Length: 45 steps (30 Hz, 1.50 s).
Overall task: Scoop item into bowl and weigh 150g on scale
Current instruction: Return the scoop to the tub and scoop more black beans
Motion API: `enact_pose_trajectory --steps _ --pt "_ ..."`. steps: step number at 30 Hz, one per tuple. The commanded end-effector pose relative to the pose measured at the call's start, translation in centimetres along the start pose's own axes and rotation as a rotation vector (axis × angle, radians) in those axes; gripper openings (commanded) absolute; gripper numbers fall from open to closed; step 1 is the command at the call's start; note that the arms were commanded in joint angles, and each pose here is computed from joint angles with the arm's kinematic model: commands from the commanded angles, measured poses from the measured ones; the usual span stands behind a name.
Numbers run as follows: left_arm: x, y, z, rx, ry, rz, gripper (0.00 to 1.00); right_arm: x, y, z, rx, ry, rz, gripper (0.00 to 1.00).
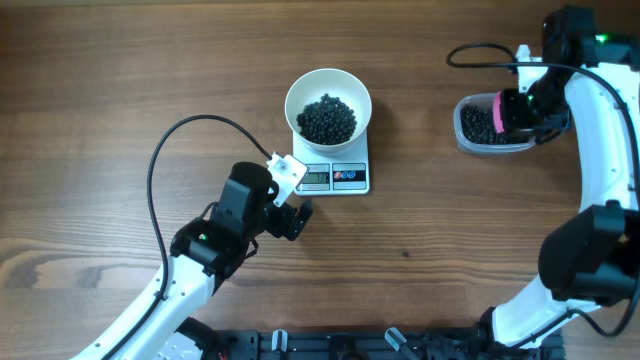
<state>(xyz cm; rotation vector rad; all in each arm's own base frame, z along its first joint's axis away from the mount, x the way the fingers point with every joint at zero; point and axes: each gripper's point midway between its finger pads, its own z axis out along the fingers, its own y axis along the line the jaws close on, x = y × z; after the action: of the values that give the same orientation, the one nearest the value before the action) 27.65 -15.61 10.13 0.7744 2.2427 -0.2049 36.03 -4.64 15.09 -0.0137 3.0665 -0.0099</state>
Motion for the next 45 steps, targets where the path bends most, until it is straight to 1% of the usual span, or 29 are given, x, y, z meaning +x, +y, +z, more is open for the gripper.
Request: enact_pose_trajectory --steps 1,7,13,20,25,29,34,45 --pt "0.2 0.4 0.0 -0.012 0.006 -0.002 1.0 -0.2 1.3 2.0 -0.079 0.043 -0.047 0.04" --pt "0.2 0.4 0.0 -0.012 0.006 -0.002 1.0 -0.2 1.4 3.9 -0.097 0.093 -0.045 0.04" --pt "0.2 0.4 0.0 -0.012 0.006 -0.002 1.0 -0.6 2.3 5.0 -0.153 0.1 -0.038 0.04" --pt "0.2 0.4 0.0 -0.012 0.006 -0.002 1.0 -0.4 5.0 4.6 -0.316 0.098 -0.079 0.04" --pt "0.2 0.4 0.0 -0.012 0.006 -0.002 1.0 0.4 5.2 4.4 -0.329 0.128 -0.093 0.04" --pt "0.2 0.4 0.0 -0.012 0.006 -0.002 1.0 0.4 5.3 4.2 -0.358 0.121 -0.086 0.04" --pt "0.2 0.4 0.0 -0.012 0.006 -0.002 1.0 0.4 4.3 4.0 -0.399 0.108 -0.056 0.04" --pt "0.2 0.4 0.0 -0.012 0.006 -0.002 1.0 0.2 1.0 3.0 -0.53 0.022 0.038 0.04"
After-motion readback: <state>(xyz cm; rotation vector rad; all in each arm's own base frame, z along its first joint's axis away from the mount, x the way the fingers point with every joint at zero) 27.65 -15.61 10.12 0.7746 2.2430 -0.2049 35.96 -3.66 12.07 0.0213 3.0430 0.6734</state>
